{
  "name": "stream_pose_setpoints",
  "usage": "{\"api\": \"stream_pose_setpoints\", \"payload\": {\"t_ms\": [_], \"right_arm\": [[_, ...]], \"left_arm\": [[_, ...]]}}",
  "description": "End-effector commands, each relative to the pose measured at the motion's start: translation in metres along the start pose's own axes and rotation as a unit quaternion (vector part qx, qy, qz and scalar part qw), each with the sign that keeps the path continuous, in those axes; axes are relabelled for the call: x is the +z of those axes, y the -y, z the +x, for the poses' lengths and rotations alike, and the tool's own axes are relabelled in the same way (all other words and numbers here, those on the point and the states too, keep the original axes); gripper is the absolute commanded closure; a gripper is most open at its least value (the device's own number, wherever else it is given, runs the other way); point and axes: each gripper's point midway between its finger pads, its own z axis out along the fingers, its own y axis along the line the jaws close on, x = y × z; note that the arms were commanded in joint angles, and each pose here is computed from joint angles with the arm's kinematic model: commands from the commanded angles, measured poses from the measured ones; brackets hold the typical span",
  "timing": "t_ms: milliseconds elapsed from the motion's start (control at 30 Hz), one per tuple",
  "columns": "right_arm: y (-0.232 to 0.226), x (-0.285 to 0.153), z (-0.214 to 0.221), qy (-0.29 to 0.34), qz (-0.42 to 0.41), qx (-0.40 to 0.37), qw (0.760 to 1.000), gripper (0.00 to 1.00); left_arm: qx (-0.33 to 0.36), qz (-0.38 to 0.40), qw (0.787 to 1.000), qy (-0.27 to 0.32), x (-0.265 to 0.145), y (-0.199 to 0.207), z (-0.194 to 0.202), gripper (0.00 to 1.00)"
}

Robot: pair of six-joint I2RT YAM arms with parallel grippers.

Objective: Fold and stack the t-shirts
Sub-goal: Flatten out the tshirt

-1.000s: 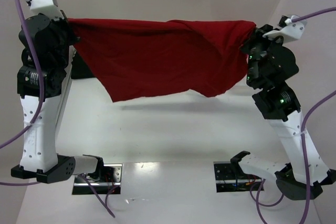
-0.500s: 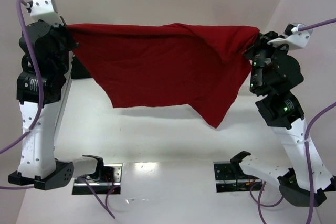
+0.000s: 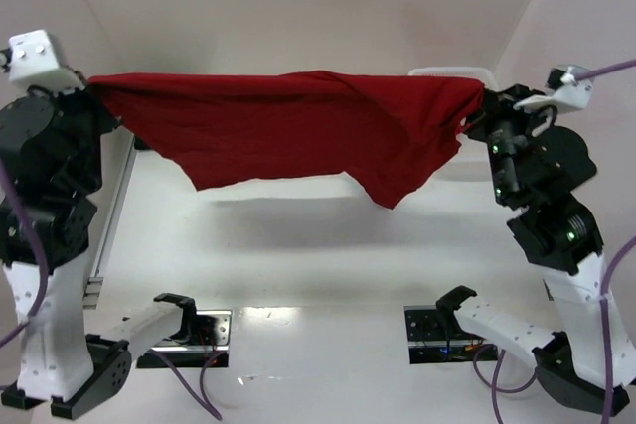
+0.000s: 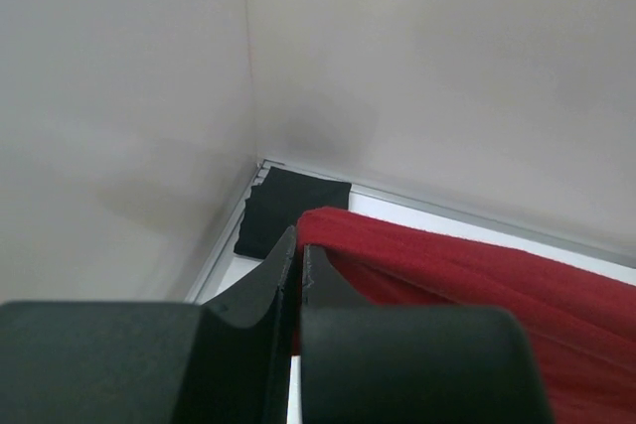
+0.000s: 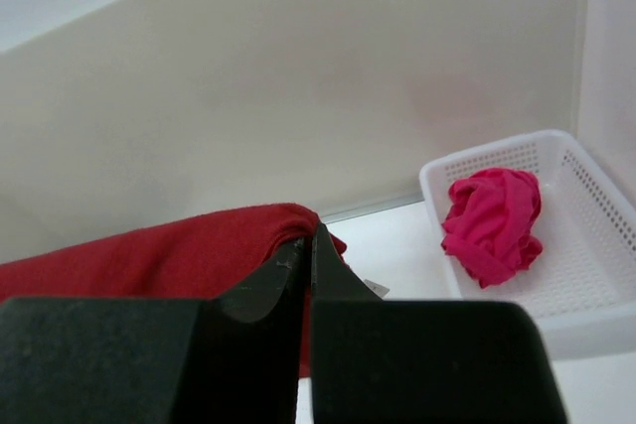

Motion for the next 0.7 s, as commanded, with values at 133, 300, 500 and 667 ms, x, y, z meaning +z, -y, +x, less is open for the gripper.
{"api": "stream_pose_setpoints", "payload": {"t_ms": [133,300,500,667], "right_arm": [[0.037,-0.057,-0.040,0.029,0.015,0.039,0.999,0.99],[0.034,-0.033,-0.007,0.006,0.034,0.015,0.999,0.99],[0.012,0.029,0.085,-0.059,0.046,-0.018,0.997,0.99],[0.015,0.067,0.189,-0.129,0.052,-0.032,0.990,0.99]], "left_arm": [[-0.006,-0.066,0.997,0.036,-0.037,-0.044,-0.008,1.00],[0.004,-0.063,0.998,-0.009,0.001,-0.024,0.021,1.00],[0.033,-0.055,0.993,-0.097,0.073,0.016,0.093,1.00],[0.072,-0.050,0.982,-0.169,0.131,0.043,0.194,1.00]]}}
